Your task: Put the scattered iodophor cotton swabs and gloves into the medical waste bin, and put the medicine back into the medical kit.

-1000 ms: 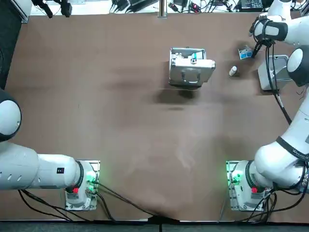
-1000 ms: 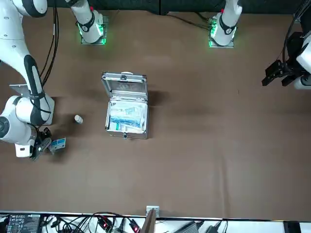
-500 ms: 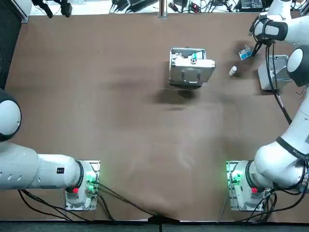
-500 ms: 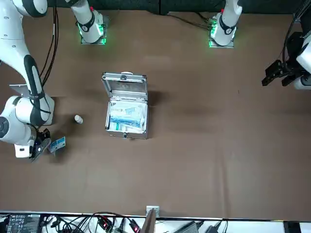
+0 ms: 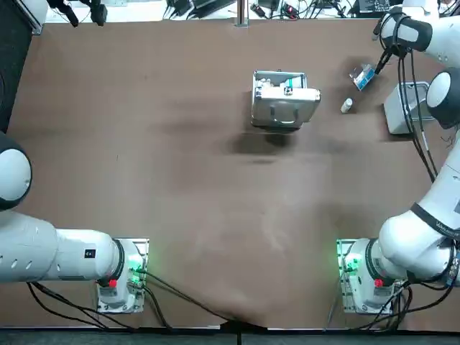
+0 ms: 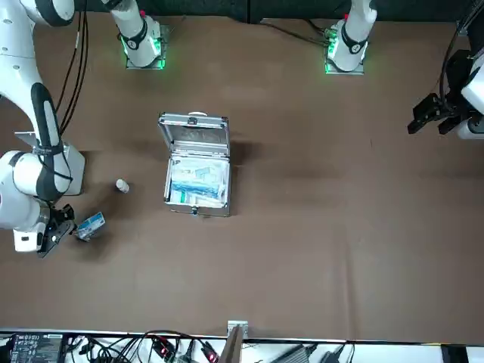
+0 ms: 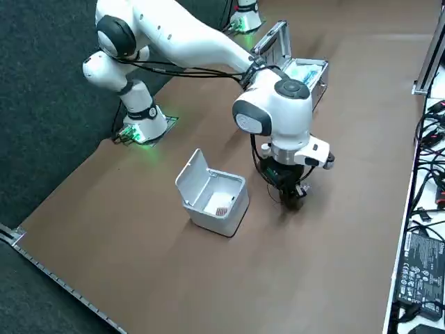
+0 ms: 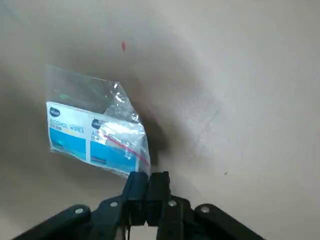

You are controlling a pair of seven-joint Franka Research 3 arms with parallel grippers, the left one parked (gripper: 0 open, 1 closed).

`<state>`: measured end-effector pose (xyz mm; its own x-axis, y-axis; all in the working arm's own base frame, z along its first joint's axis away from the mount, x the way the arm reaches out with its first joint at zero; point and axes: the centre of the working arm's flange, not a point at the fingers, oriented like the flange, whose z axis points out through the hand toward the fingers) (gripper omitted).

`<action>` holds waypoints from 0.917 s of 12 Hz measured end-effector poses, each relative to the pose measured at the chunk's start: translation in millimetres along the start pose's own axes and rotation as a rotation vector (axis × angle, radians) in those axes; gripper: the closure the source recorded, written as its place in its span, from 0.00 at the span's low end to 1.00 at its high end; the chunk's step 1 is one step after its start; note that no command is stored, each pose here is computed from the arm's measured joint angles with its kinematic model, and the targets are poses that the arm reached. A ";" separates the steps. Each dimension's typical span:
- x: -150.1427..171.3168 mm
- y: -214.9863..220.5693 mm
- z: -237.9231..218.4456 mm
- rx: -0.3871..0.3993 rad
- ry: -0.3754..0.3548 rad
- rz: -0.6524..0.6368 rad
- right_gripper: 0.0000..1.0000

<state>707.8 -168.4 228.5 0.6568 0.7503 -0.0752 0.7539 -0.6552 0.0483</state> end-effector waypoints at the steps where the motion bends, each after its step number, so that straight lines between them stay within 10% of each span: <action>1: 0.2 0.6 -2.3 0.005 0.003 0.005 0.99; 11: -23.1 6.1 -147.1 0.006 0.103 0.107 0.99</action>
<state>699.1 -176.8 377.1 0.7315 0.6811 0.0327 0.6797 -0.7321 0.0442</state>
